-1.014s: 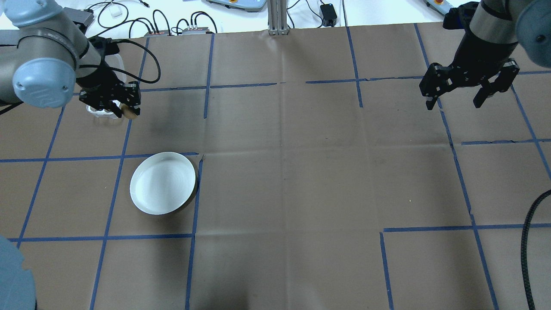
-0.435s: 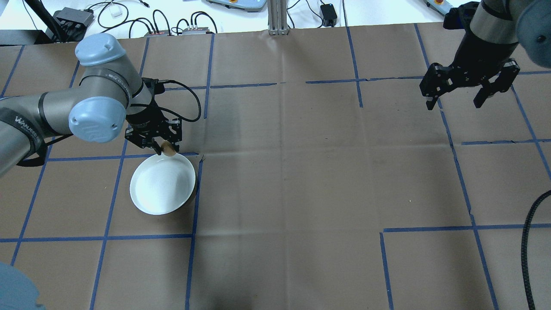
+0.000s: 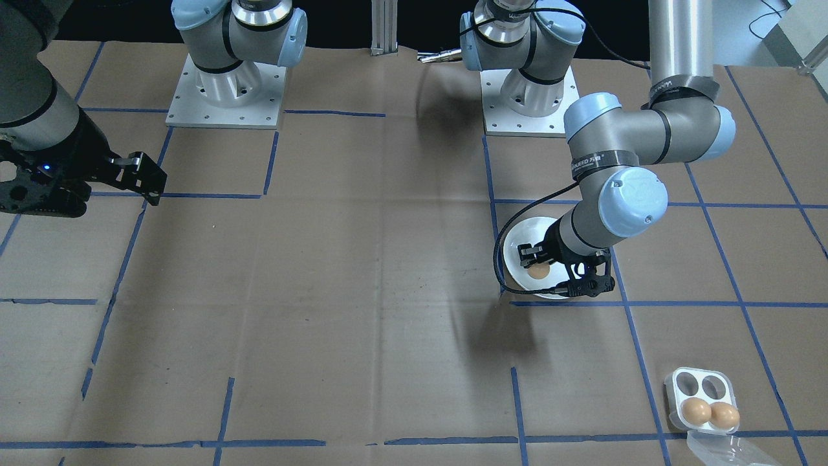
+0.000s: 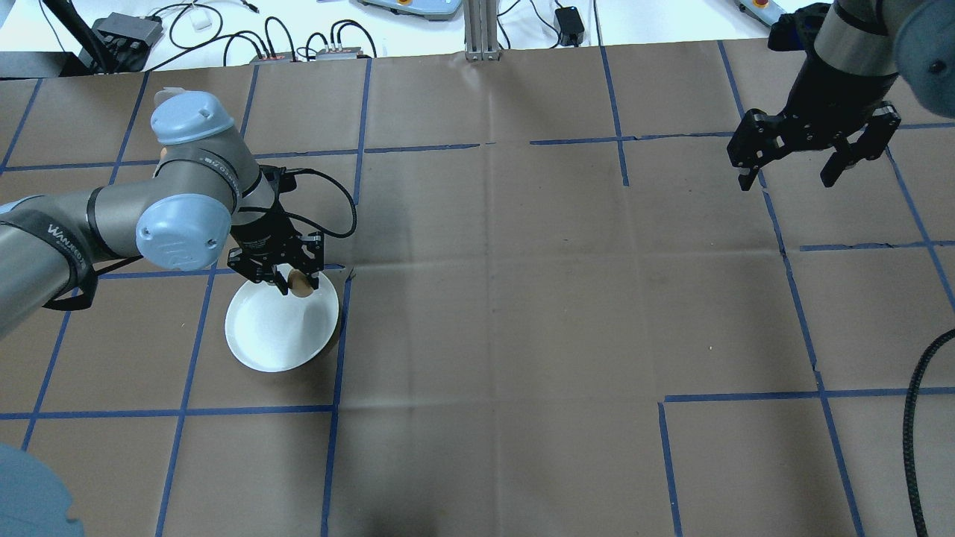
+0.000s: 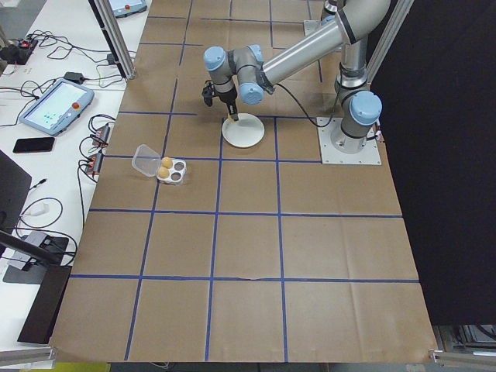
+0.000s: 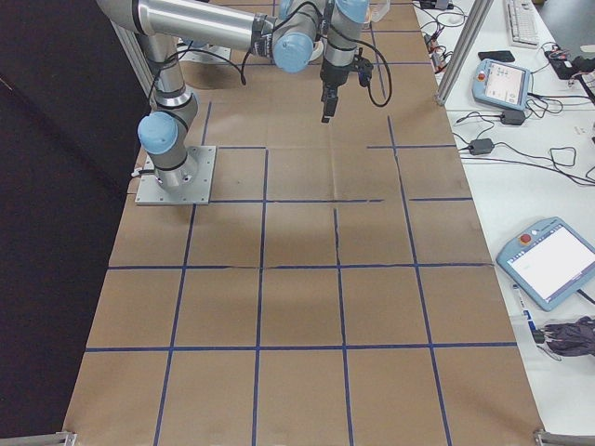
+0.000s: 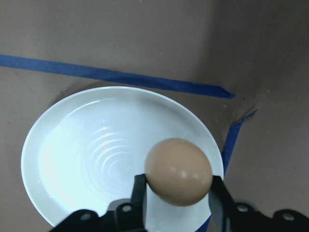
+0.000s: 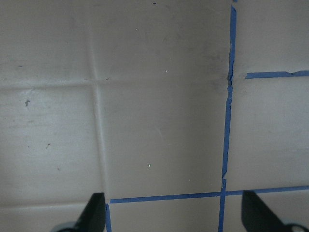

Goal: Place egg on plate

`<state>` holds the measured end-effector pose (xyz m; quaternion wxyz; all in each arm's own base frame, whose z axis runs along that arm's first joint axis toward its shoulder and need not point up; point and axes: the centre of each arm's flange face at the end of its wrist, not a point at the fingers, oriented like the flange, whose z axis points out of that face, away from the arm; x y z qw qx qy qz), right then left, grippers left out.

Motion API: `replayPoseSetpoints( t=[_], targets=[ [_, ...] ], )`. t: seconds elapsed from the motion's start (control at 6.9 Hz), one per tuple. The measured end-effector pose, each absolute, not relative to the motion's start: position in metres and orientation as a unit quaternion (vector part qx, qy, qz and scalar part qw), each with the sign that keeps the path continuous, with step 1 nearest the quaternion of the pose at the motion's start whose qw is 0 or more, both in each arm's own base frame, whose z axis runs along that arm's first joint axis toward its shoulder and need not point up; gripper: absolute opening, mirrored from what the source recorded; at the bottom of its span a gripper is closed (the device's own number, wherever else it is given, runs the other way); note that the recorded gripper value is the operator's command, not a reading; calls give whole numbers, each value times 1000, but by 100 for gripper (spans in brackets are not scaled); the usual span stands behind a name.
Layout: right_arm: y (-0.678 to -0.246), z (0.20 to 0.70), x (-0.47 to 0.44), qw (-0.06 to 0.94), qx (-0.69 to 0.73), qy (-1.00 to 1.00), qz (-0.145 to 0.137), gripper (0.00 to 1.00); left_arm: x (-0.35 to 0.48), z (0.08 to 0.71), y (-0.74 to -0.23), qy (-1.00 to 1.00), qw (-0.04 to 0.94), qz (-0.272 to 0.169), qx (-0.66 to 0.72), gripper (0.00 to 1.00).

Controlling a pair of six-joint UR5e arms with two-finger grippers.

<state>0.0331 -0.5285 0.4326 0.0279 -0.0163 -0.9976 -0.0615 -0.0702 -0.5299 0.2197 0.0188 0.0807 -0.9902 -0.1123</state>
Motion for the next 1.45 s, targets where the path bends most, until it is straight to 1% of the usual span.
replayPoseSetpoints(
  t=[0.29,0.43,0.58,0.87,1.01,1.16,1.45],
  targets=[
    [-529,433,33,27,-16,-998,-61,100,-70,232,-529,-991,16,-103,79,99],
    [-529,433,33,27,-16,-998,-61,100,-69,250,-529,-993,13,-86,78,99],
    [-529,433,33,27,-16,-998,-61,100,-64,275,-530,-995,12,-61,76,99],
    [-529,433,33,27,-16,-998,-61,100,-44,343,-539,-997,8,8,75,99],
    [-529,433,33,27,-16,-998,-61,100,-30,370,-550,-997,5,36,75,99],
    [-528,433,33,28,-16,-998,-61,100,-8,386,-564,-997,1,53,62,99],
    [-529,433,33,28,-16,-998,-62,100,64,394,-596,-998,-12,65,9,99]
  ],
)
